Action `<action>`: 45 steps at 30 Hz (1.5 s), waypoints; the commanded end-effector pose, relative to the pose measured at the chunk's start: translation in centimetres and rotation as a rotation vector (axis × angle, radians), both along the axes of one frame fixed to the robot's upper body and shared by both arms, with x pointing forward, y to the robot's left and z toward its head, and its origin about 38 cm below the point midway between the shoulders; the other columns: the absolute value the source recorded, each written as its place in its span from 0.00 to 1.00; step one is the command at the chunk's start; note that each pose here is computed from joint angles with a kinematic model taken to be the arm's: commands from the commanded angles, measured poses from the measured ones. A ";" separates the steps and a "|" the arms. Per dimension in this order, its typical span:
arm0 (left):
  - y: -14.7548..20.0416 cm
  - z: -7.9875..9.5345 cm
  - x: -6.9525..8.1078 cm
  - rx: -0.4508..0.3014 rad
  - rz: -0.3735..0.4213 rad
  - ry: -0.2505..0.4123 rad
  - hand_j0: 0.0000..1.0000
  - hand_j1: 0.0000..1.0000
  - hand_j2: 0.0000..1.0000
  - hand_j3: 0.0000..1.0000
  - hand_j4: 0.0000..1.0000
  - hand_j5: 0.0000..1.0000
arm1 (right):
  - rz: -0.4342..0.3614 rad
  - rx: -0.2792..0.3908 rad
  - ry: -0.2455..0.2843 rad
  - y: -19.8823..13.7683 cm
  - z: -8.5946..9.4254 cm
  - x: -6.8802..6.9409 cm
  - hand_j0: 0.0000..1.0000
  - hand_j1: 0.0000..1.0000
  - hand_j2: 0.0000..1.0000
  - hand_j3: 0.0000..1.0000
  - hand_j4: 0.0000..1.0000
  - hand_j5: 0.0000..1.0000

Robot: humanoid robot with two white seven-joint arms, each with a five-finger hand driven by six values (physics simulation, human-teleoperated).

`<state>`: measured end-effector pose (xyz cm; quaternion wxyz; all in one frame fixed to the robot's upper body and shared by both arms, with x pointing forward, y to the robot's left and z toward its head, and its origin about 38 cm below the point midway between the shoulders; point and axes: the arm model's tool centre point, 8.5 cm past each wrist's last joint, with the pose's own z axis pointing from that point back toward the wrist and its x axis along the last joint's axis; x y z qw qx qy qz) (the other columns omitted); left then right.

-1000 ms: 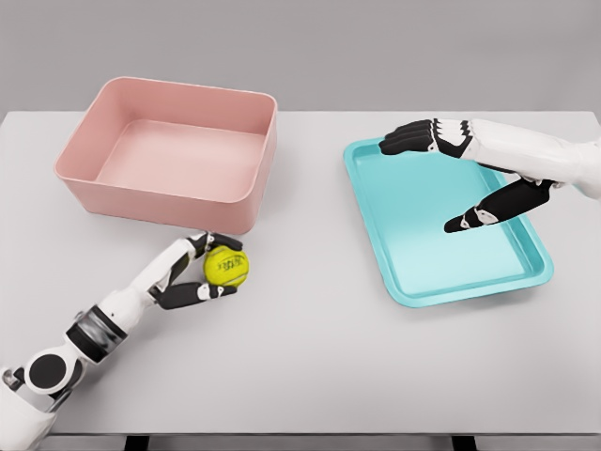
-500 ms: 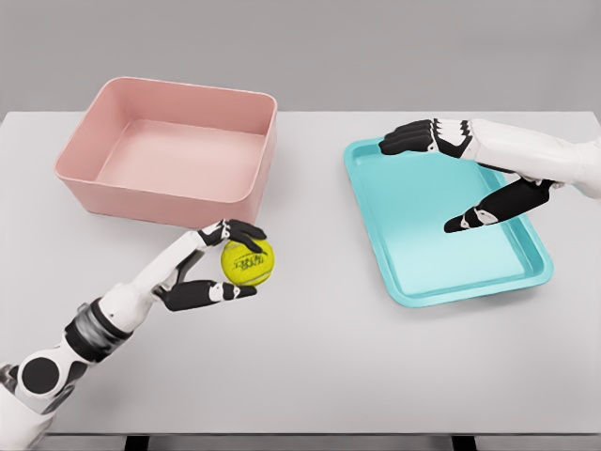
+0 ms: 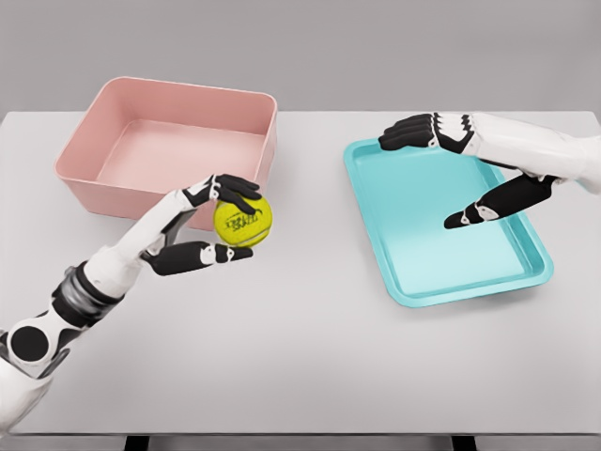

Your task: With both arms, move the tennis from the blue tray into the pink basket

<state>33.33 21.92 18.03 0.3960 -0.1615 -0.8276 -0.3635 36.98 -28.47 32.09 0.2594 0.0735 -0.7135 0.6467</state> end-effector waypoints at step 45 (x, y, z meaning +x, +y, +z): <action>7.3 2.5 11.9 0.071 0.321 0.015 0.54 0.54 0.54 0.54 0.54 0.54 | 0.012 0.008 0.019 0.4 -0.6 -0.2 1.00 1.00 1.00 1.00 1.00 1.00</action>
